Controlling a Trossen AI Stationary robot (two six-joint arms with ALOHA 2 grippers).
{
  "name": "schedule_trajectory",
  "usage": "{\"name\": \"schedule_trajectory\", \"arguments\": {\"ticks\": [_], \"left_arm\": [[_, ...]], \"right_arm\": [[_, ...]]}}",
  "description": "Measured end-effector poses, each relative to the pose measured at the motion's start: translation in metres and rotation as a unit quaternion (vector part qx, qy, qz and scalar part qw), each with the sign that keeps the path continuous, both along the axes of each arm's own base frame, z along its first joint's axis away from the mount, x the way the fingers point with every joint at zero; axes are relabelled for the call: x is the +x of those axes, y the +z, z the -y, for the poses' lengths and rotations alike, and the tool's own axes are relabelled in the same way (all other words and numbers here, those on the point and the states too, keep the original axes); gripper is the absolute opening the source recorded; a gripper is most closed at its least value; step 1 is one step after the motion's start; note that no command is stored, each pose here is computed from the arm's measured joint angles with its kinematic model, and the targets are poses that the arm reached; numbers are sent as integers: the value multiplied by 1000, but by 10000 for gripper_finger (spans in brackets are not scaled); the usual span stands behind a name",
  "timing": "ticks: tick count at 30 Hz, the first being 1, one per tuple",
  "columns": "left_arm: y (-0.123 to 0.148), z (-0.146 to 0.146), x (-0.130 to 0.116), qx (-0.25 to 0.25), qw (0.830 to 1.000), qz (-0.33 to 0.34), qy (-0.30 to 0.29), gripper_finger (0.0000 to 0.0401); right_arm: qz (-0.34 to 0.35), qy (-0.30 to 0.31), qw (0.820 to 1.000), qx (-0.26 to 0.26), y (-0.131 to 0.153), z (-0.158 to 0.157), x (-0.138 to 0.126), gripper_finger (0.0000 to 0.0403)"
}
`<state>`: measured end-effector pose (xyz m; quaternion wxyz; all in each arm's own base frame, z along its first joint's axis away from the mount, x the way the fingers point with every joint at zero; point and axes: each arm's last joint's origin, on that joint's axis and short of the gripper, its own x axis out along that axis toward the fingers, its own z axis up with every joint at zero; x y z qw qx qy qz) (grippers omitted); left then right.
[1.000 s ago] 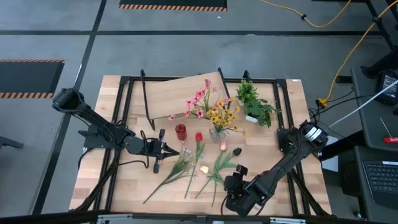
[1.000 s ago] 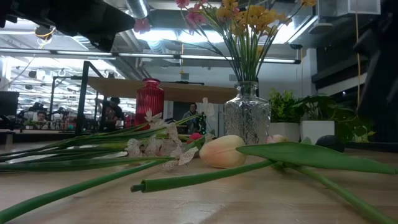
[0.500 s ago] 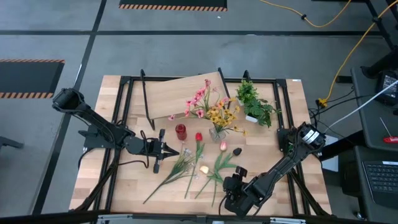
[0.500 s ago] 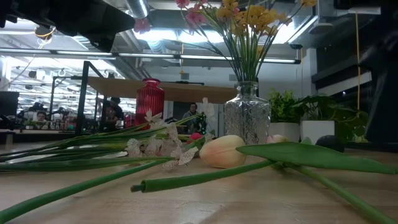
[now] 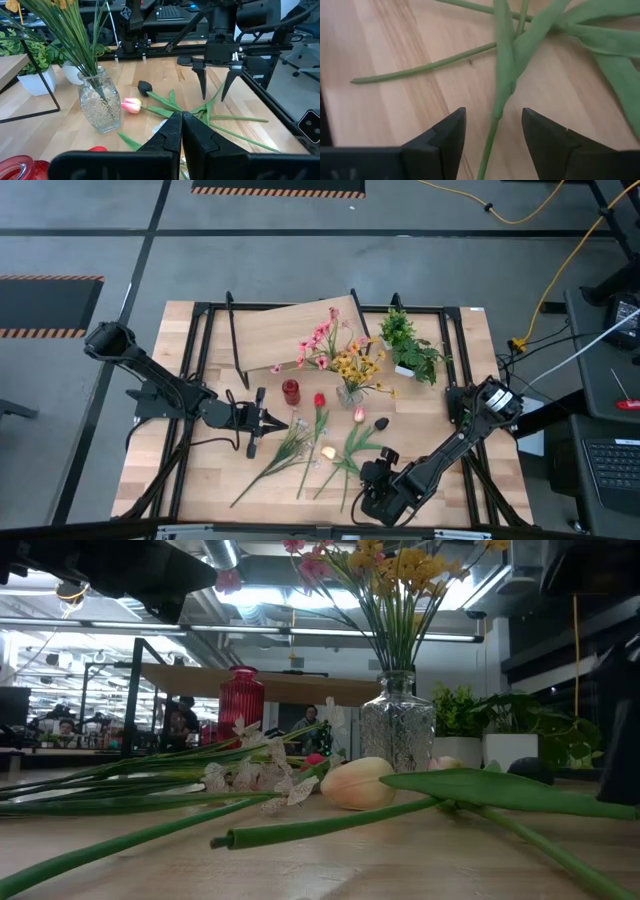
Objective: Pick and place flowers into a vace then onto a shelf
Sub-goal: Put the light yellow flower into the transparent flower vase
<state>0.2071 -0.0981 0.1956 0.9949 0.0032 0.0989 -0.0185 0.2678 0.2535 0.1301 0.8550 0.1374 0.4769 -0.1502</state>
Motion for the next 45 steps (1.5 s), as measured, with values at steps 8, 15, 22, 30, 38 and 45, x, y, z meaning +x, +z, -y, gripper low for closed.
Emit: {"name": "schedule_trajectory", "arguments": {"ticks": [8, 15, 22, 30, 38, 45], "left_arm": [[0, 0, 0, -3, 1000, -1, 1, 8], [0, 0, 0, -3, 1000, -1, 1, 8], [0, 0, 0, -3, 1000, -1, 1, 8], [0, 0, 0, -3, 1000, -1, 1, 8], [0, 0, 0, -3, 1000, -1, 1, 8], [0, 0, 0, -3, 1000, -1, 1, 8]], "right_arm": [[-12, -1, 1000, -16, -12, 0, 0, 145], [-12, -11, 1000, -12, -13, 0, 1, 81], [-21, -15, 1000, -2, -6, 2, -2, 8], [4, -15, 1000, -7, 22, 8, -7, 5], [25, 6, 999, -47, 53, 22, -14, 3], [86, 35, 991, -100, 87, 37, -13, 2]]}}
